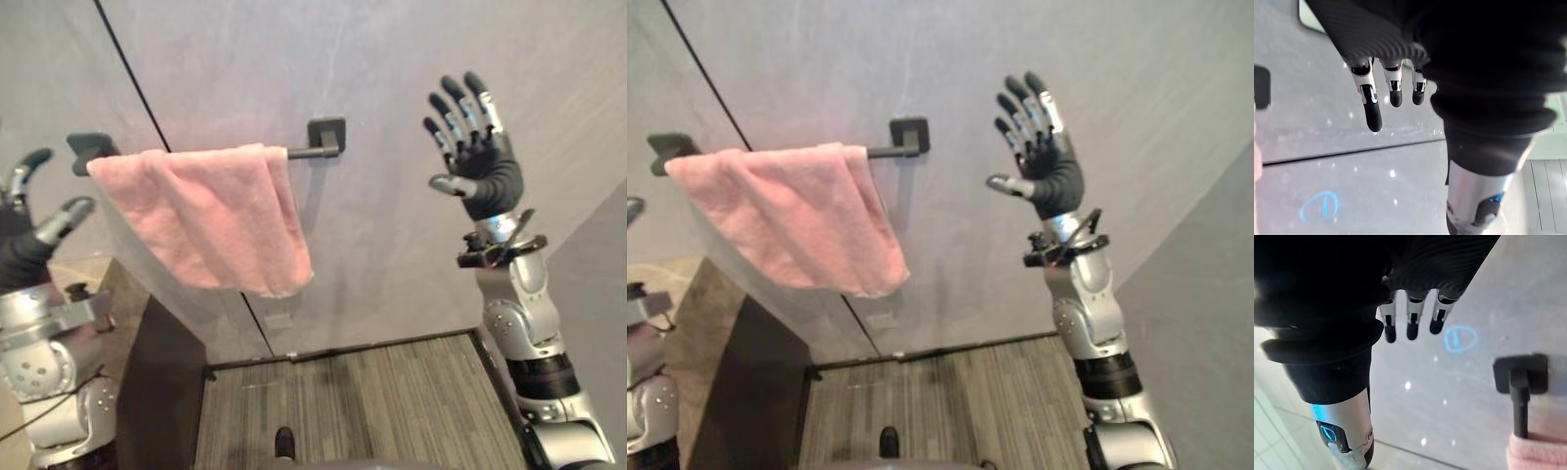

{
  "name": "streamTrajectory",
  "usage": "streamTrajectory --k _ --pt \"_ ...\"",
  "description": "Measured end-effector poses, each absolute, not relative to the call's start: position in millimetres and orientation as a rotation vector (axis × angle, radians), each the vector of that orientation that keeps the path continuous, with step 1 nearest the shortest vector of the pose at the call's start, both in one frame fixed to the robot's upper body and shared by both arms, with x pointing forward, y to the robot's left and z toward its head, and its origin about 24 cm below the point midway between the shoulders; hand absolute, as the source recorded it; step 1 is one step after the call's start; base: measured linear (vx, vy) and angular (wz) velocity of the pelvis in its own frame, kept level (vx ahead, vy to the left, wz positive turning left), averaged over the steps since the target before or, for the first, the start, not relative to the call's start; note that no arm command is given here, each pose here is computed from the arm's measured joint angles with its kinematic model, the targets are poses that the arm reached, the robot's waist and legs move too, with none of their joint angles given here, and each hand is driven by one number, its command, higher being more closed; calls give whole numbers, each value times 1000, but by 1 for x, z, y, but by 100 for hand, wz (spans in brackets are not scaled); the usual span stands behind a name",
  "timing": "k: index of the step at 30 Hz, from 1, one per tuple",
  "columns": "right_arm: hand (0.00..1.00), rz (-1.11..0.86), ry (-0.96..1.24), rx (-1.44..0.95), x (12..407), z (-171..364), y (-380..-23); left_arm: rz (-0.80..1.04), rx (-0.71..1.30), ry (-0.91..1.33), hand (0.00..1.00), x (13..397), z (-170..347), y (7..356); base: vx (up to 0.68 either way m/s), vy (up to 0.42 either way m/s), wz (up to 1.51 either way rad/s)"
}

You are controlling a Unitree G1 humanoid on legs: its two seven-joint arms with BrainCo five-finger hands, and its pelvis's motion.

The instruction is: Organize washtable

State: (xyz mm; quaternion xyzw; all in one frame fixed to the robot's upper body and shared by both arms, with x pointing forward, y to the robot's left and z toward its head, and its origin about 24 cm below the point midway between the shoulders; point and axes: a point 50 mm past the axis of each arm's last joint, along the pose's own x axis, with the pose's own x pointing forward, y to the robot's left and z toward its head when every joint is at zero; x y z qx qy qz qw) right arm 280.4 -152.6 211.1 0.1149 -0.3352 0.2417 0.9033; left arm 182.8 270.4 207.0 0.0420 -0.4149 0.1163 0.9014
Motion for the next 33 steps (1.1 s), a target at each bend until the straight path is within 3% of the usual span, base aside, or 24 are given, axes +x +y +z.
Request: streamTrajectory --k 11,18,33 --pt "0 927 -561 130 282 205 -68 -79 -103 -716 0 195 183 240 -6 1 2" --pt "0 1028 -474 89 293 200 -21 -143 -125 -638 0 203 172 240 -7 3 5" --pt "0 1040 -339 42 307 176 36 -205 -175 -578 0 208 163 226 4 -2 3"
